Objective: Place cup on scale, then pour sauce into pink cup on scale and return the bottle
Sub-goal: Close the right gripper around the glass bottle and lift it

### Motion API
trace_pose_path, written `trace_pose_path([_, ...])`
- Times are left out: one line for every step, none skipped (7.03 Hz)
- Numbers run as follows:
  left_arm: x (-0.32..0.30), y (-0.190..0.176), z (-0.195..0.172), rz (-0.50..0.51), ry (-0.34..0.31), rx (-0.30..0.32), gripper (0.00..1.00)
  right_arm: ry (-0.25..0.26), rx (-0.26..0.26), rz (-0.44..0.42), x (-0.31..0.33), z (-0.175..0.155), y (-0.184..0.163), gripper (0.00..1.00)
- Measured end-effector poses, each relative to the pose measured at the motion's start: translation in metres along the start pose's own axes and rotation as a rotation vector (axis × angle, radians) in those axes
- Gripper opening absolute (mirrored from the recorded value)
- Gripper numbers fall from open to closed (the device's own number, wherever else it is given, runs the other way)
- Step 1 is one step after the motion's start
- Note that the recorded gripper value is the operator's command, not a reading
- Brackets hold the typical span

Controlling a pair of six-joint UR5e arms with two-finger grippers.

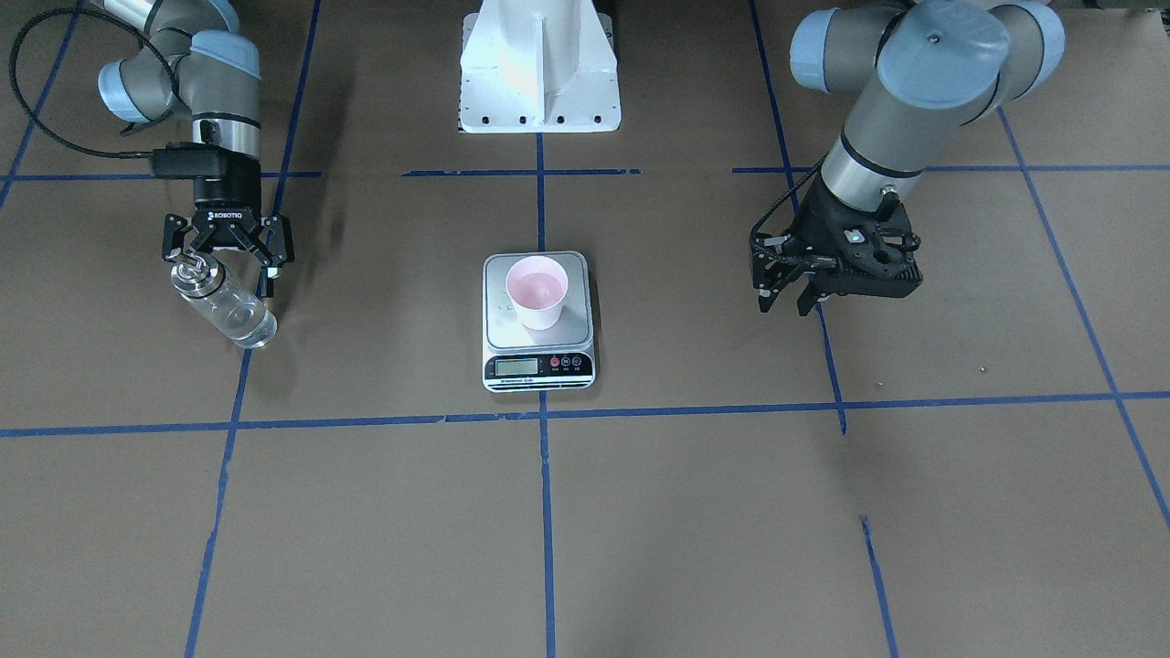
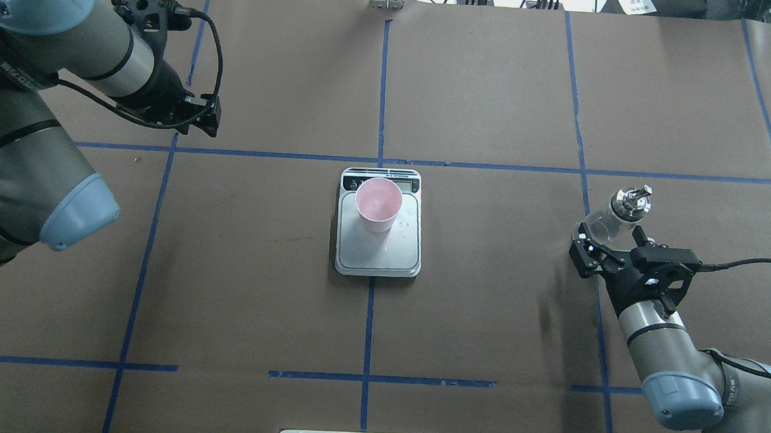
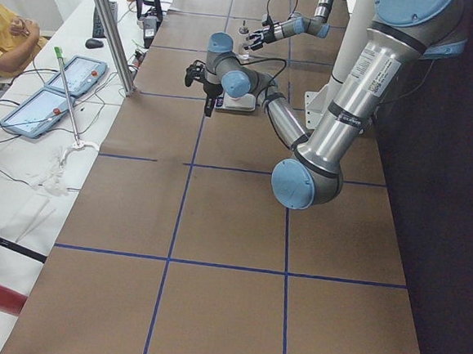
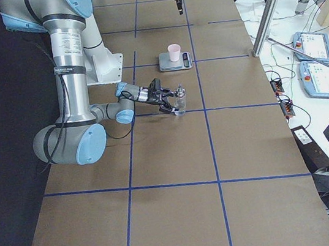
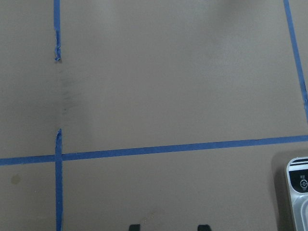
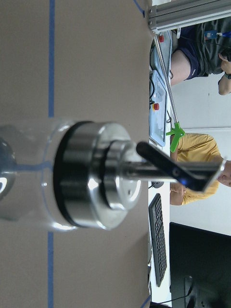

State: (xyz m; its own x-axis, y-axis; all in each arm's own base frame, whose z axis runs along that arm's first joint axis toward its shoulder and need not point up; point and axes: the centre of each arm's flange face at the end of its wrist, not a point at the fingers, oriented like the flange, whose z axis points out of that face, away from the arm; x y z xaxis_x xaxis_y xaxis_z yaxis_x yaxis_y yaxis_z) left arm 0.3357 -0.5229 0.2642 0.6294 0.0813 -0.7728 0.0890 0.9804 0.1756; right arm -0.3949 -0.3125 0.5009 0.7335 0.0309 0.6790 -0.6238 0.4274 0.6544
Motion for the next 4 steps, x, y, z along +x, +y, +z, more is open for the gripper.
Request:
trace_pose_path([0.0,0.0,0.0,0.0,0.0,0.0,0.51,0.009,0.005,-0.004,0.003,0.004,-0.002,1.0])
trace_pose_path([0.0,0.0,0.0,0.0,0.0,0.0,0.51,0.017,0.009,-0.008,0.005,0.009,-0.004,1.0])
trace_pose_path([0.0,0.0,-0.001,0.0,0.001,0.001,0.51,0.025,0.011,-0.013,0.008,0.013,-0.004,1.0])
trace_pose_path([0.0,0.0,-0.002,0.0,0.0,0.001,0.51,0.027,0.014,-0.013,0.006,0.015,-0.006,1.0])
